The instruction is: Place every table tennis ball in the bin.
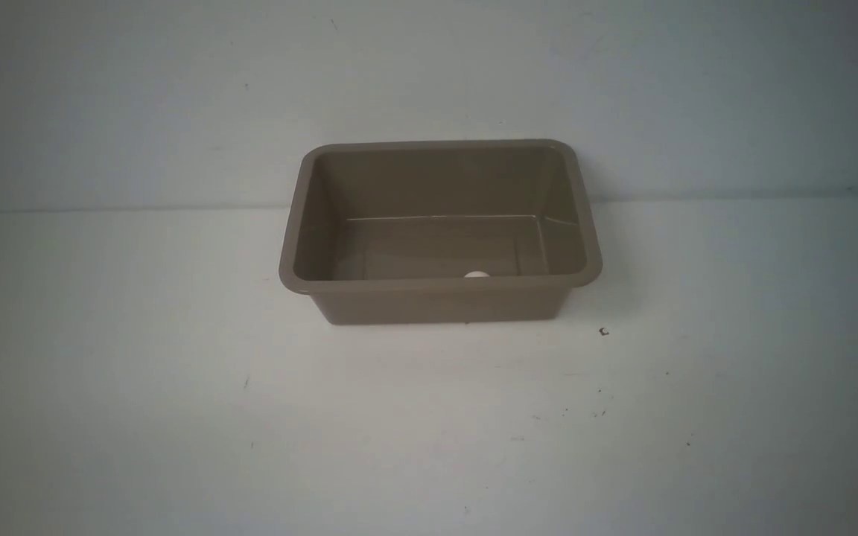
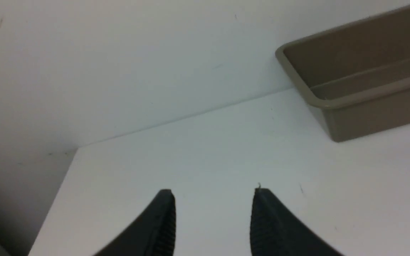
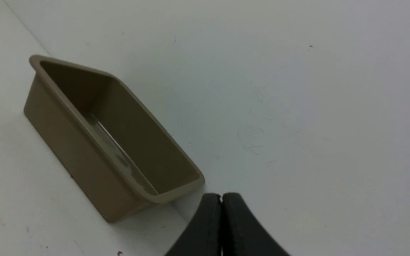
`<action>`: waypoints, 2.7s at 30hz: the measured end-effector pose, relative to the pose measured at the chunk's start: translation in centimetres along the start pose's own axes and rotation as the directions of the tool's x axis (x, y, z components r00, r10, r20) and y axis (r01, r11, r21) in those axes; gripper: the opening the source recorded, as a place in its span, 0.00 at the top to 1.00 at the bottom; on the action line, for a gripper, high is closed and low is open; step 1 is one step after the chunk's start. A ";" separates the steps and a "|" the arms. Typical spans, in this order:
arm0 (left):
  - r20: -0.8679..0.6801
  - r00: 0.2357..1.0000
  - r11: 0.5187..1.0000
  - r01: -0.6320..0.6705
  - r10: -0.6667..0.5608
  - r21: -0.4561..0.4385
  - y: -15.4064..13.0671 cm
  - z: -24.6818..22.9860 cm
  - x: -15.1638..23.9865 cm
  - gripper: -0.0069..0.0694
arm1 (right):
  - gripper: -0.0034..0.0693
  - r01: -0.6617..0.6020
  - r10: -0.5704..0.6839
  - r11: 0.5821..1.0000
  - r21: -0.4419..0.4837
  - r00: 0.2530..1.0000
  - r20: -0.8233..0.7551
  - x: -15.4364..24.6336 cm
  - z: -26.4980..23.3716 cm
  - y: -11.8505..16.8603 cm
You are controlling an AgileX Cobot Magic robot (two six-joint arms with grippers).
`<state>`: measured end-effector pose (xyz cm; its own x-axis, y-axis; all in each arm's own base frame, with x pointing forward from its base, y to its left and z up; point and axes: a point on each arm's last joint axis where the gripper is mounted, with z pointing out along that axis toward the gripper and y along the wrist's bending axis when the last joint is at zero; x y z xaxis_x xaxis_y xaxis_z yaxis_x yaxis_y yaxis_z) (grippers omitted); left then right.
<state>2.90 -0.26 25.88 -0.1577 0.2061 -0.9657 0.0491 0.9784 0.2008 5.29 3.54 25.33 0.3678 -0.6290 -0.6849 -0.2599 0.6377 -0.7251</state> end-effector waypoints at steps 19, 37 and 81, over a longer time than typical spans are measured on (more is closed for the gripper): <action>-0.128 0.919 0.928 0.365 -0.372 -0.079 -1.3 3.7 8.2 0.56 | 0.97 0.079 -0.079 0.997 -0.016 0.997 -0.013 0.1 0.0 0.1; -0.134 0.916 0.926 0.369 -0.377 -0.081 -1.3 3.7 8.2 0.56 | 0.97 0.079 -0.080 0.997 -0.016 0.997 -0.013 0.1 0.0 0.1; -0.134 0.916 0.925 0.370 -0.378 -0.081 -1.4 3.7 8.2 0.56 | 0.97 -0.646 0.683 0.724 0.243 0.620 -0.388 6.9 -0.8 3.7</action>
<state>5.18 0.06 17.07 -0.2955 -0.1789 -0.9385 -0.0925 0.9831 -0.1583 6.13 1.20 17.80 -0.2956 -0.1268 -0.9469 -0.2087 0.9758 -0.0655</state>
